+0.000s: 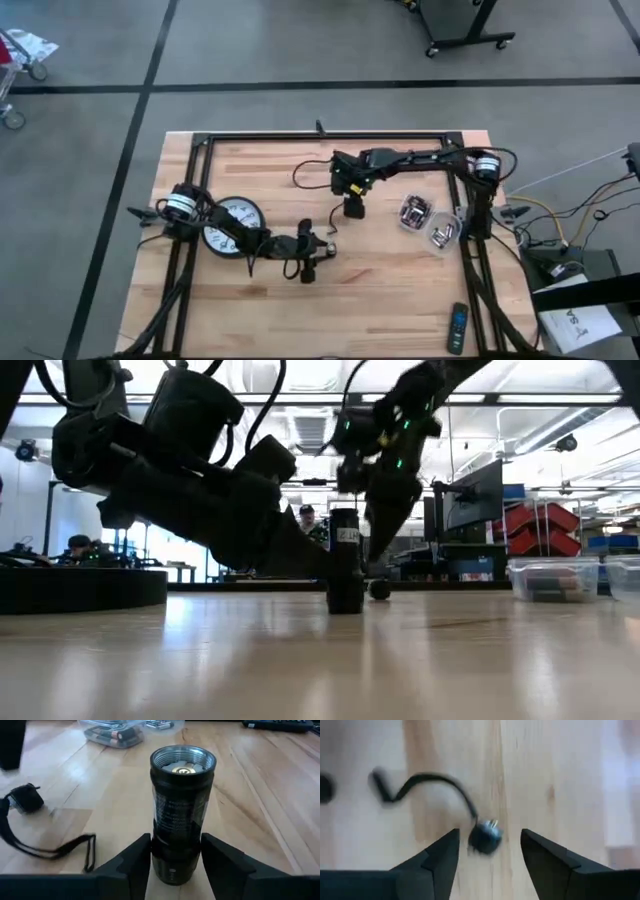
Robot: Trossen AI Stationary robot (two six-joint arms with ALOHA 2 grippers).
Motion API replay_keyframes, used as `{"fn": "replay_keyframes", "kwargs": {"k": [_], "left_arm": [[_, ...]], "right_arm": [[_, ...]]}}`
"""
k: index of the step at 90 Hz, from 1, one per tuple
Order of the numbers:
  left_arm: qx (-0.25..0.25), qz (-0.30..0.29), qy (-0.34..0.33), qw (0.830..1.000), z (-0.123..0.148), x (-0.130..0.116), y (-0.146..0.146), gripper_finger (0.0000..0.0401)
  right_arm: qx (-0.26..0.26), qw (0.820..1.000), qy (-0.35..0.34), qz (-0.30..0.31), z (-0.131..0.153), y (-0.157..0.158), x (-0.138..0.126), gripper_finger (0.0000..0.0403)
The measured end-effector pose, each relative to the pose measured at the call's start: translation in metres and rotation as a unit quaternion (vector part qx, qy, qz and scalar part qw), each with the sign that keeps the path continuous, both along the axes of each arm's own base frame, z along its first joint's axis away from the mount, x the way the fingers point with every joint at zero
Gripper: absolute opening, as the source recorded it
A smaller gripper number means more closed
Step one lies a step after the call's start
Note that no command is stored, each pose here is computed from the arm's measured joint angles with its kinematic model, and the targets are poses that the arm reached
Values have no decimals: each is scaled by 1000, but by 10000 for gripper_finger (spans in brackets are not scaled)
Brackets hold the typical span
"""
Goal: Insert battery
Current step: Open the black flashlight battery compartment, then remove the white battery holder
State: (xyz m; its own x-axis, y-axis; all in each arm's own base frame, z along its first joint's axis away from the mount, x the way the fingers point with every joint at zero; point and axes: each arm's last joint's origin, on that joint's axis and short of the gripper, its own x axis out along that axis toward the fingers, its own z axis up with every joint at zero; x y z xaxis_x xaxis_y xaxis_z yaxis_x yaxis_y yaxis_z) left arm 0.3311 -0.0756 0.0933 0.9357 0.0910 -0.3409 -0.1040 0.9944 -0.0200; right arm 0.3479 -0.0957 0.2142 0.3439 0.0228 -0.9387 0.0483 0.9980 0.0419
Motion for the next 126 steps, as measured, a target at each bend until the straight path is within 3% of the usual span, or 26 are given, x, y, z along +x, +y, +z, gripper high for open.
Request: {"fn": "replay_keyframes", "kwargs": {"k": [11,26,44,62,68,87,103,116,126], "left_arm": [[-7,5,-1,1000,0,0,0,138],[-3,26,-6,1000,1,0,1,136],[-3,44,-7,999,1,0,2,110],[-11,49,-2,999,7,-1,3,18],[-12,50,3,999,16,-3,3,5],[6,45,17,999,37,-9,5,12],[-3,25,18,1000,33,-8,3,19],[-8,23,36,999,16,-6,2,62],[-1,23,36,999,4,-4,2,114]], "right_arm": [[-32,999,-14,0,34,18,-19,201],[-31,995,-95,-3,73,52,-45,200],[-10,983,-180,19,80,98,-66,199],[13,981,-193,3,46,126,-79,199],[27,980,-196,-5,29,131,-80,199],[30,982,-184,-36,-28,141,-78,199],[21,982,-182,-52,-60,143,-62,199],[21,975,-218,-37,-80,146,-43,199],[13,978,-207,-29,-97,147,-34,199]]}}
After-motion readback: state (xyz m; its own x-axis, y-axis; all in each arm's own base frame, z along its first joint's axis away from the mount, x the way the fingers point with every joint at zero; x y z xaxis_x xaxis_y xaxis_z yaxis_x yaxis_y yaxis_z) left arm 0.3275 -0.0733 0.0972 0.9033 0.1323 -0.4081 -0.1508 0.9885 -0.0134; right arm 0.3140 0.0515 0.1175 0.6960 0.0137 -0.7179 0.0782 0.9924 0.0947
